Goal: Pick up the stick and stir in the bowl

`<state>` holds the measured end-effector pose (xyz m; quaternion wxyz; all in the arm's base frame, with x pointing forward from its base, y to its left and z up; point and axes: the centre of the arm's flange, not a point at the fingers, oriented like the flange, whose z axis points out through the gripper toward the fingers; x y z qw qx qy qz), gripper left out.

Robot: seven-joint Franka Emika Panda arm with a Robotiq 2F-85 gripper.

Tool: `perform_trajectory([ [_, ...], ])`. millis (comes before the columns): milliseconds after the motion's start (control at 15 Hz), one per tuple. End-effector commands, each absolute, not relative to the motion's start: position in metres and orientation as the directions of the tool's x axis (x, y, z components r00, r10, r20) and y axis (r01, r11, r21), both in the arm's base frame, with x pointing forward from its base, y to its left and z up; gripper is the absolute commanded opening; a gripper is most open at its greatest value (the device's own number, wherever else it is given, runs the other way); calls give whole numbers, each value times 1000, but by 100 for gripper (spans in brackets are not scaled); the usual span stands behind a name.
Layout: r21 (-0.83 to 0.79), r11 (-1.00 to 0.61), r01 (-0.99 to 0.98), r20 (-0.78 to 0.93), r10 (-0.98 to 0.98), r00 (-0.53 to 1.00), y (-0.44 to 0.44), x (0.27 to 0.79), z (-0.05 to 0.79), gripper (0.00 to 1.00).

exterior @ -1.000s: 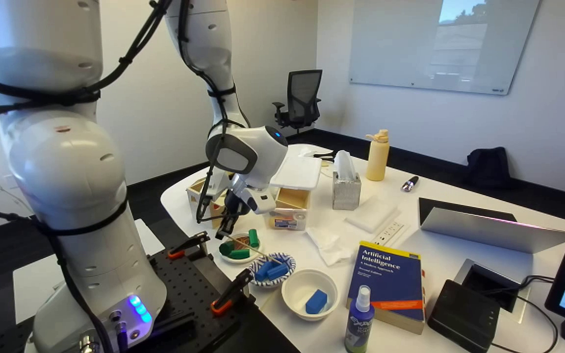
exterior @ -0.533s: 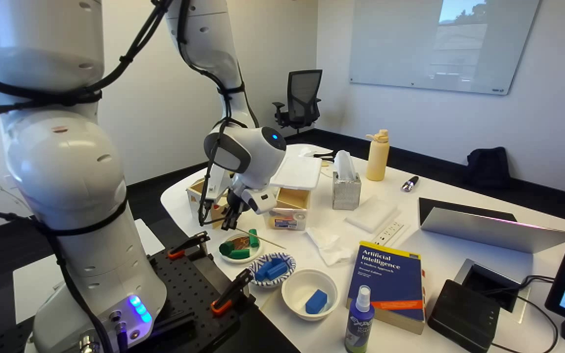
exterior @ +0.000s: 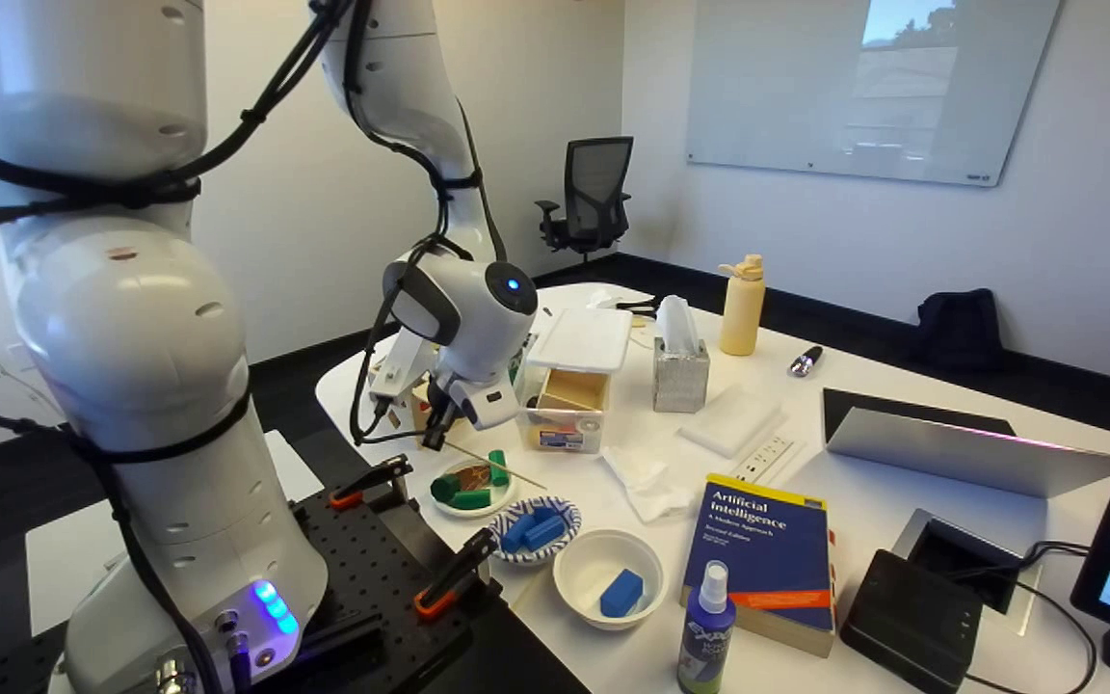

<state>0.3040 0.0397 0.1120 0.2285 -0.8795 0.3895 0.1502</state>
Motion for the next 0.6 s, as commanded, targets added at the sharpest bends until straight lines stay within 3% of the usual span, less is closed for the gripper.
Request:
perform_trajectory([
  [0, -288, -595, -750, -405, -634, 659, 63, 281, 133, 2],
  [533, -258, -574, -777, -383, -678, 628, 92, 256, 138, 2],
])
